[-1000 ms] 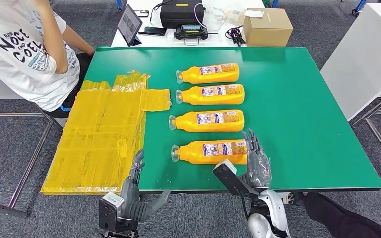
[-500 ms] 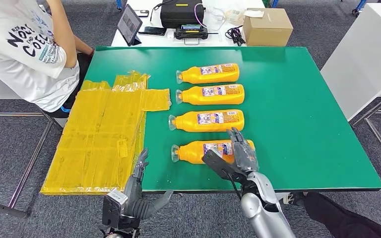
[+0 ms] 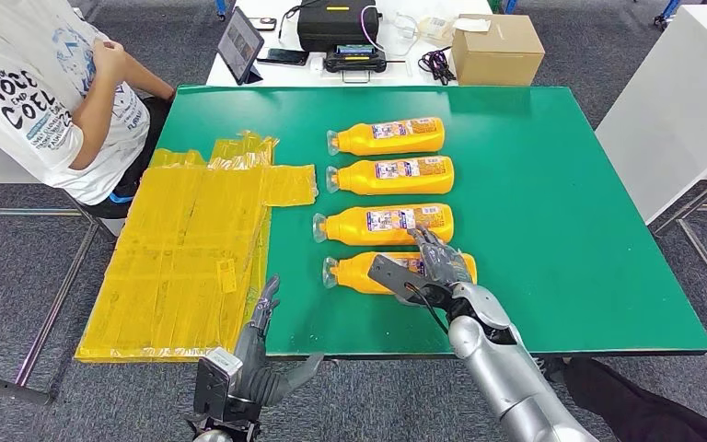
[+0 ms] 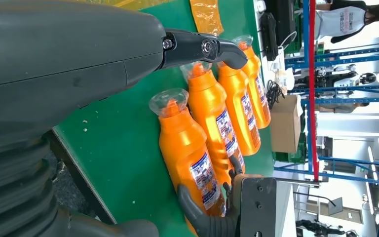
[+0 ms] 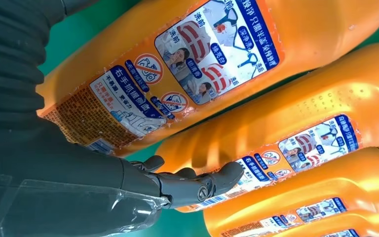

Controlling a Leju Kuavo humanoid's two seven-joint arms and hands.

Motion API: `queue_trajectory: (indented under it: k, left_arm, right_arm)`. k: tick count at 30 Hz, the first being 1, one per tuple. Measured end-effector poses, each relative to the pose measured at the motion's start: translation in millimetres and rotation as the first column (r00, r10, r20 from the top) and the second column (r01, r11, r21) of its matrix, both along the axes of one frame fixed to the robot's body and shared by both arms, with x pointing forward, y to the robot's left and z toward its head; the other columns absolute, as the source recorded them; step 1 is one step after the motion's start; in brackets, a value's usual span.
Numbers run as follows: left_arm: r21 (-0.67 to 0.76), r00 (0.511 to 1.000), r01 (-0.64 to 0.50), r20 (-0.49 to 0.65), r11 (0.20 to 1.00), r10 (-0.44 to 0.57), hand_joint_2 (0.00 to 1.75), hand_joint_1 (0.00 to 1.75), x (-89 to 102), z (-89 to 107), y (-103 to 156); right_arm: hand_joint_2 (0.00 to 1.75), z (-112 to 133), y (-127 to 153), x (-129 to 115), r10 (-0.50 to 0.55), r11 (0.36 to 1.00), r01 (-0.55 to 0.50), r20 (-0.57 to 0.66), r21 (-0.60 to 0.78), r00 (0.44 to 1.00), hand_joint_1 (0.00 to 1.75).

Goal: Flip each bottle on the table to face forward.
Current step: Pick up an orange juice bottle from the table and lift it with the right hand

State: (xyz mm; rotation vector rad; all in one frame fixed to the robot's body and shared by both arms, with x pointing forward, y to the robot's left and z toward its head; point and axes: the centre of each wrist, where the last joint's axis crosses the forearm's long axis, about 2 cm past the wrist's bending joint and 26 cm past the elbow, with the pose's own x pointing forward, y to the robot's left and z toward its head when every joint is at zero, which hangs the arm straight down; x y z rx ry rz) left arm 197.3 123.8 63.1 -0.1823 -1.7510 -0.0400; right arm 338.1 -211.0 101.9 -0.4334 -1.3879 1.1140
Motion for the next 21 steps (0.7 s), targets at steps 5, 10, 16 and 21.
queue_trajectory:
  k: [5, 10, 16, 21]
  left_arm:
    - [0.004, 1.000, -0.003, -0.004, 1.000, 0.003, 1.75, 0.00, 0.2, -1.3, 1]
    - [0.011, 1.000, 0.000, 0.001, 1.000, 0.000, 1.75, 0.00, 1.4, -1.7, 2]
    - [0.014, 1.000, -0.001, 0.002, 1.000, 0.001, 1.75, 0.00, 3.7, -2.6, 2]
    - [0.002, 1.000, -0.006, -0.009, 1.000, 0.006, 1.75, 0.00, 5.1, -4.4, 2]
  right_arm:
    - [1.75, 3, -2, 7, 0.019, 1.000, -0.020, -0.014, -0.021, 1.000, 0.00]
    - [1.75, 13, -9, 25, 0.097, 0.995, -0.099, -0.090, -0.024, 0.991, 0.00]
    - [1.75, 22, -25, 39, 0.137, 0.990, -0.140, -0.136, -0.014, 0.981, 0.00]
    - [1.75, 24, -38, 45, 0.183, 0.981, -0.191, -0.202, -0.023, 0.962, 0.02]
